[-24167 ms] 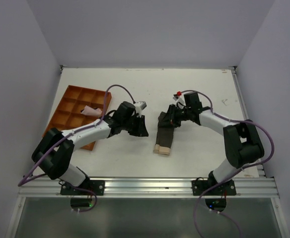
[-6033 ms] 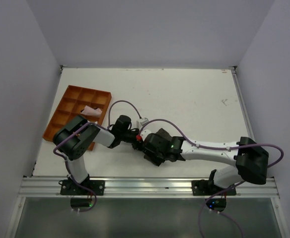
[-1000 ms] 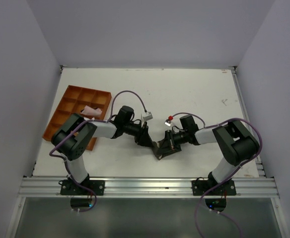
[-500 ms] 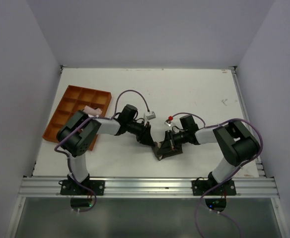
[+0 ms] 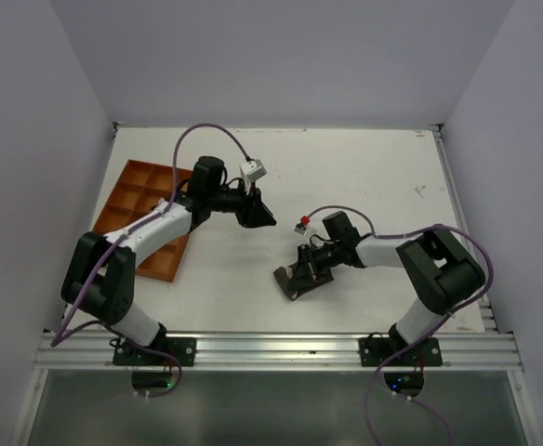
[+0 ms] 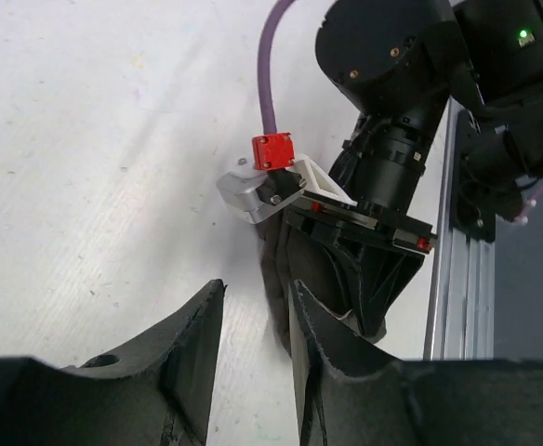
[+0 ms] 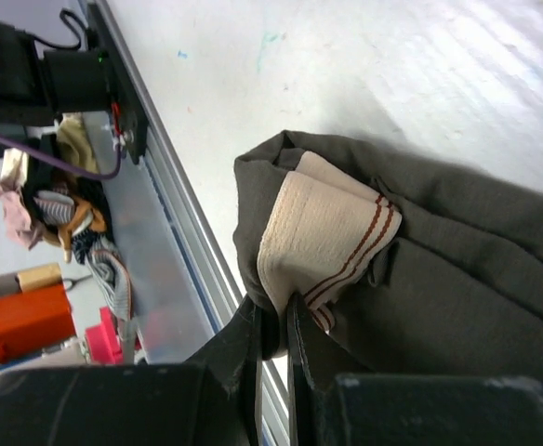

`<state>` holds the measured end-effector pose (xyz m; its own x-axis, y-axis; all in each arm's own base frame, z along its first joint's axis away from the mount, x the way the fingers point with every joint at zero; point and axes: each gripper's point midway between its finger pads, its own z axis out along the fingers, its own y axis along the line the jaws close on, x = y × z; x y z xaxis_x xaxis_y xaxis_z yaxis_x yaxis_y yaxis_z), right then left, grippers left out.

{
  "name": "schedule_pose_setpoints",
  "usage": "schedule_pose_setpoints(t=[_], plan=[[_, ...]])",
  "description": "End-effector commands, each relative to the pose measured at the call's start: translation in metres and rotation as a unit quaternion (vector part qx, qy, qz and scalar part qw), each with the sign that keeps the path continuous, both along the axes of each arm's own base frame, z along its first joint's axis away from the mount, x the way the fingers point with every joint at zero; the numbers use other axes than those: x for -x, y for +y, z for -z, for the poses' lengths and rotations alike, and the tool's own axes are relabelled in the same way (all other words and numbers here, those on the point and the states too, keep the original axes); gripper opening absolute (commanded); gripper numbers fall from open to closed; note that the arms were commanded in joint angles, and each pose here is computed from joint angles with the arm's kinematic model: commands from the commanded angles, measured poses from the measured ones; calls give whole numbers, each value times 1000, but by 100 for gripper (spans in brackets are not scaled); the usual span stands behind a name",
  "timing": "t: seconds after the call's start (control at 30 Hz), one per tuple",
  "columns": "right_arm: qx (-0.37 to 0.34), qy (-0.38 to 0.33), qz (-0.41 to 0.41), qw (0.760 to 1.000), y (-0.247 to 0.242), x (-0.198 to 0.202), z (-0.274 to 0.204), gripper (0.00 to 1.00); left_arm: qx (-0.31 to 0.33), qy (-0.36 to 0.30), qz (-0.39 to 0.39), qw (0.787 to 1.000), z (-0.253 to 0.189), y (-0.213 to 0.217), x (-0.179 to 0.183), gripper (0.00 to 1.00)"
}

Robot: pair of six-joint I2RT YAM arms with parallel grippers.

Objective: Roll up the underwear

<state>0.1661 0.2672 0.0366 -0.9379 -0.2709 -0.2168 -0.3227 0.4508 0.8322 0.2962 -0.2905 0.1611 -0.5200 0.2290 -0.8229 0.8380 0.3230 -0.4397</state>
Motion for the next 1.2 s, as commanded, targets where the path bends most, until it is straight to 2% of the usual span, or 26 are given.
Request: schedule_pose_setpoints(t=[0.0, 0.07, 0.1, 0.17, 0.2, 0.27, 0.3, 0.37, 0.4, 0.53, 0.63, 0.7, 0.93, 1.17], plan=[[-23, -33, -15, 999, 16, 0, -1, 0, 10, -25, 102, 994, 15, 0, 25, 37], [-34, -39, -8, 999, 20, 2, -1, 0, 18, -18, 150, 988, 23, 1, 45, 33], [-37, -33, -4, 999, 23, 4, -1, 0, 15, -52, 171, 984, 26, 2, 47, 33], [-49, -37, -3, 998, 24, 6, -2, 0, 15, -41, 197, 979, 33, 3, 58, 35], [-52, -36, -2, 998, 24, 6, -3, 0, 11, -57, 213, 975, 36, 4, 59, 38], [-52, -42, -2, 998, 22, 8, -2, 0, 6, -39, 233, 972, 42, 3, 69, 40], [-52, -43, -4, 998, 22, 9, -1, 0, 5, -53, 243, 969, 44, 3, 70, 41], [-54, -43, -9, 998, 21, 11, -2, 0, 0, -57, 250, 967, 49, 3, 75, 44], [-54, -43, -10, 998, 20, 13, -2, 0, -9, -64, 254, 965, 57, 6, 78, 51], [-54, -45, -10, 997, 18, 15, 0, 0, -27, -77, 265, 961, 69, 7, 86, 52], [-58, -41, -14, 997, 18, 17, 1, 0, -46, -114, 268, 956, 72, -2, 82, 57], [-61, -40, -16, 997, 18, 18, 0, 0, -50, -131, 283, 949, 75, -10, 85, 56], [-56, -46, -11, 997, 15, 21, 3, 0, -33, -116, 316, 941, 83, -24, 93, 56], [-58, -48, -10, 997, 15, 21, 1, 0, -49, -105, 359, 926, 104, -34, 120, 55]])
